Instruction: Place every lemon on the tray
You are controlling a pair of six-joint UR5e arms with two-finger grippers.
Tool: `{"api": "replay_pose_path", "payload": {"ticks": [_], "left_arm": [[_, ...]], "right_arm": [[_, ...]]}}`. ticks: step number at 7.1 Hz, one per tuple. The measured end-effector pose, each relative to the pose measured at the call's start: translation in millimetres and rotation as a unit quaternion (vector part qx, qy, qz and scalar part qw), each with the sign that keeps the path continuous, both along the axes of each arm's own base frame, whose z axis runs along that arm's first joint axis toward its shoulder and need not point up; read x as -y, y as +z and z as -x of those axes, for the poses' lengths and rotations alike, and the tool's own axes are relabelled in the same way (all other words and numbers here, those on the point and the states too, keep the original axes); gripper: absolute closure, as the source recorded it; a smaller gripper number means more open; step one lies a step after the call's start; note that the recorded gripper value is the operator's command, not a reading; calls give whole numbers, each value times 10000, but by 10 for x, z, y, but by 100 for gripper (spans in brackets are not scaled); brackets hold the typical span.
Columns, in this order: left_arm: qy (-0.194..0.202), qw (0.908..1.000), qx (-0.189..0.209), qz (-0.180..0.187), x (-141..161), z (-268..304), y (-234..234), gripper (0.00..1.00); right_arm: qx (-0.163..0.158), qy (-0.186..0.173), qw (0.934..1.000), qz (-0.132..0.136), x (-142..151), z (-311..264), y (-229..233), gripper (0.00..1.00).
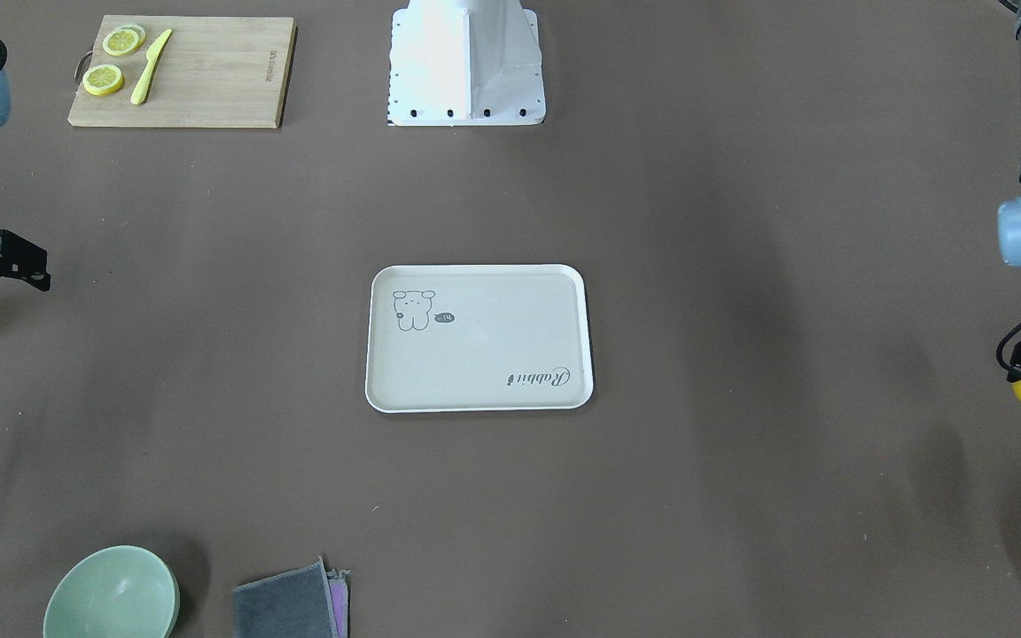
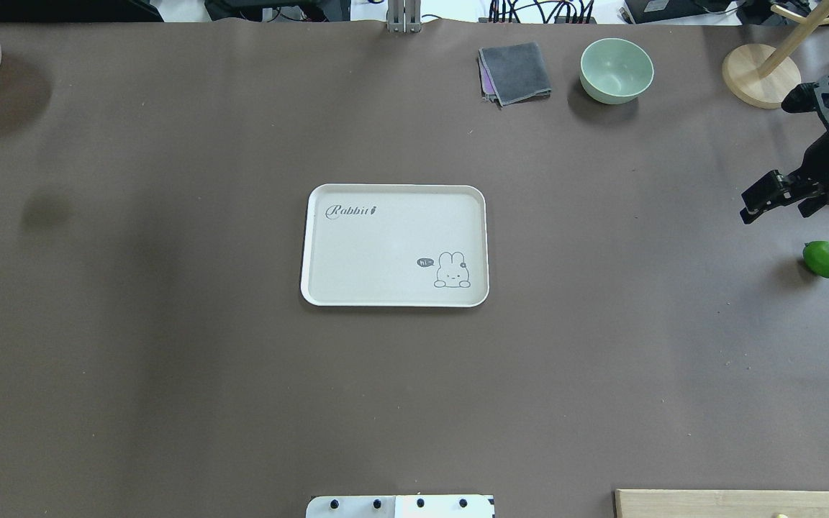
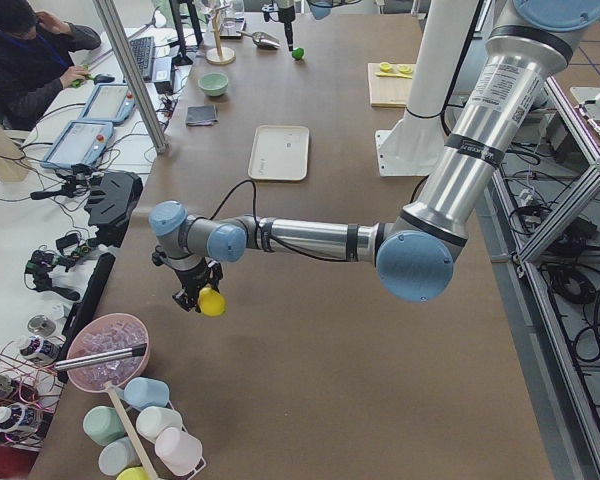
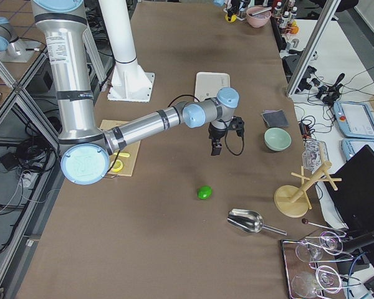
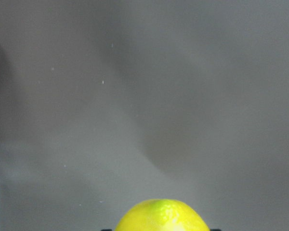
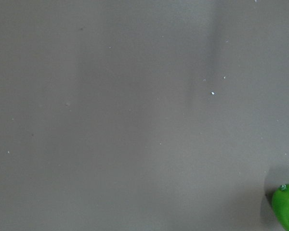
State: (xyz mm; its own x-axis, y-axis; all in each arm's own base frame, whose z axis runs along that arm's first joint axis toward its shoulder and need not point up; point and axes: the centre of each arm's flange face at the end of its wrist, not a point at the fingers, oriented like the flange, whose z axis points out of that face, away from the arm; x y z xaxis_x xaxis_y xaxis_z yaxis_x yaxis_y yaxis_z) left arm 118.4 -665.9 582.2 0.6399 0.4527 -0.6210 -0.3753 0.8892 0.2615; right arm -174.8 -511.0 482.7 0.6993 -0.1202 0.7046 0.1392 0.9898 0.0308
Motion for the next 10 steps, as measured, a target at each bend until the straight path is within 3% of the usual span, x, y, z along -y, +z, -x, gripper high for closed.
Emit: {"api": "replay_pose_path", "payload": {"ticks": [3,6,8,9,10], "left_arm": [[-895,9838,-851,1298,-221,-993,-1026,100],[-1612,9514,-1400,2220,-610,-2185,-1950,100],[-1932,9332,-1500,2633,-912,-3016,-2587,100],[-2043,9284,-1503,2716,-1090,-3386,-2841,95],[-2049,9267,-1512,2763,-1261,-3656,-3012,72]], "right_arm": [[37,104,9999,62,30,61,-103,0],[55,137,9998,104,24,126,-156,0],[56,141,9998,116,17,141,-165,0],[53,144,9998,127,14,152,-165,0],[56,160,9998,142,10,159,-175,0]]}}
